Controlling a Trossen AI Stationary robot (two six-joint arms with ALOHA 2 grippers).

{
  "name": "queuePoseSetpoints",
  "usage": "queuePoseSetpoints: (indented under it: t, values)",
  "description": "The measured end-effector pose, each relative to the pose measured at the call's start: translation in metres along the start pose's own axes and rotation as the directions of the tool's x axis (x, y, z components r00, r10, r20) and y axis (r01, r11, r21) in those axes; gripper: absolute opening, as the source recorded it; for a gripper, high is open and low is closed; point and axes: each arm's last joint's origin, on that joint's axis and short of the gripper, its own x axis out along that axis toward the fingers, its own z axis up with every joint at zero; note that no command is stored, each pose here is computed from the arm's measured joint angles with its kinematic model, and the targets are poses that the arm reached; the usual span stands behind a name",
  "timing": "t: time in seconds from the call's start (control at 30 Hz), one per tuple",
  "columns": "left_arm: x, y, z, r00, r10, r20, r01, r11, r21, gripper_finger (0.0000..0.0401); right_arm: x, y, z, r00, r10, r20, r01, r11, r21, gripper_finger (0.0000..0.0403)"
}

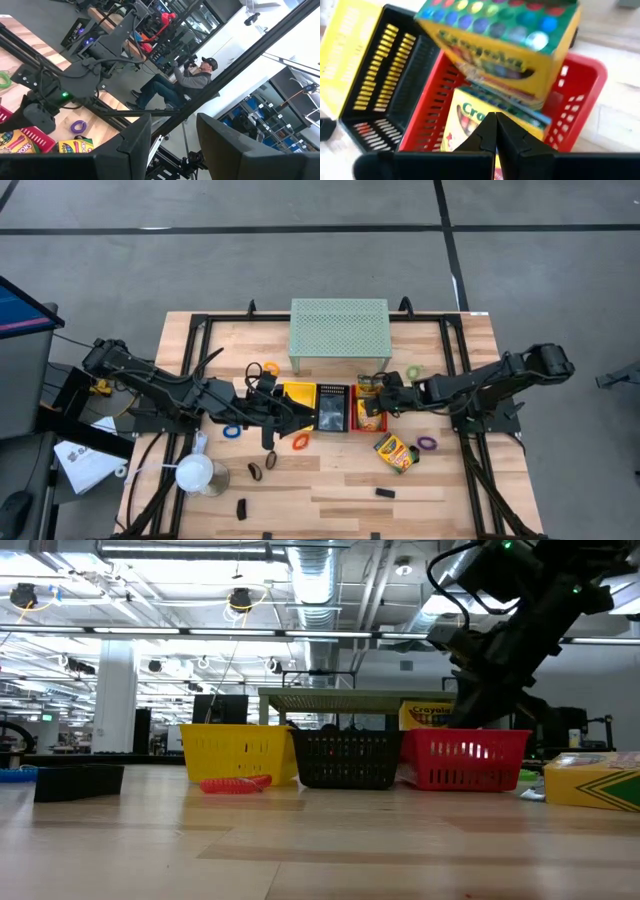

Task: Pick & Place Office Desk Supplies
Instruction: Put the crayons box into the red bin

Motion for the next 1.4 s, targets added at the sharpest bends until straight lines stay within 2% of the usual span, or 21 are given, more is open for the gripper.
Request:
queuePoseSetpoints:
  t: [0.43,0.57,0.73,0.87,0.97,1.1,1.23,1.33,1.4]
  values:
    - [0.0,-0.001,0.0,1.0,-0.005,0.004,0.005,1.0,-0.001,0.0154,0.013,-0.003,-0.006,0.998,-0.05,-0.031,0.05,0.999,-0.023,0.0]
    - [0.0,-0.001,0.001,1.0,-0.014,0.007,0.014,1.0,-0.005,0.0154,0.013,-0.001,-0.007,0.999,-0.032,-0.011,0.031,0.999,-0.021,0.0]
    - [-0.001,-0.003,0.001,1.0,-0.027,0.014,0.027,1.0,-0.011,0.0154,-0.018,0.014,0.002,0.991,0.077,0.106,-0.075,0.997,-0.022,0.0]
    - [-0.001,-0.004,0.0,0.999,-0.031,0.011,0.031,0.999,-0.011,0.0154,-0.051,0.026,0.003,0.978,0.175,0.112,-0.162,0.98,-0.115,0.0]
    - [-0.001,-0.004,0.0,0.999,-0.036,0.006,0.036,0.999,-0.011,0.0154,-0.074,0.032,-0.005,0.96,0.276,0.053,-0.259,0.942,-0.214,0.0]
    - [-0.001,-0.005,-0.001,0.998,-0.058,-0.015,0.057,0.998,-0.011,0.0154,-0.097,0.034,-0.025,0.914,0.385,-0.129,-0.406,0.869,-0.284,0.0]
    - [-0.001,-0.006,-0.001,0.998,-0.061,-0.021,0.061,0.998,-0.011,0.0154,-0.11,0.033,-0.051,0.851,0.405,-0.334,-0.493,0.836,-0.241,0.0]
    - [-0.002,-0.006,-0.002,0.998,-0.063,-0.024,0.063,0.998,-0.01,0.0154,-0.118,0.034,-0.071,0.803,0.414,-0.428,-0.532,0.822,-0.202,0.0]
    - [-0.002,-0.006,-0.003,0.998,-0.059,-0.029,0.059,0.998,-0.009,0.0154,-0.125,0.038,-0.081,0.756,0.459,-0.467,-0.587,0.791,-0.172,0.0003]
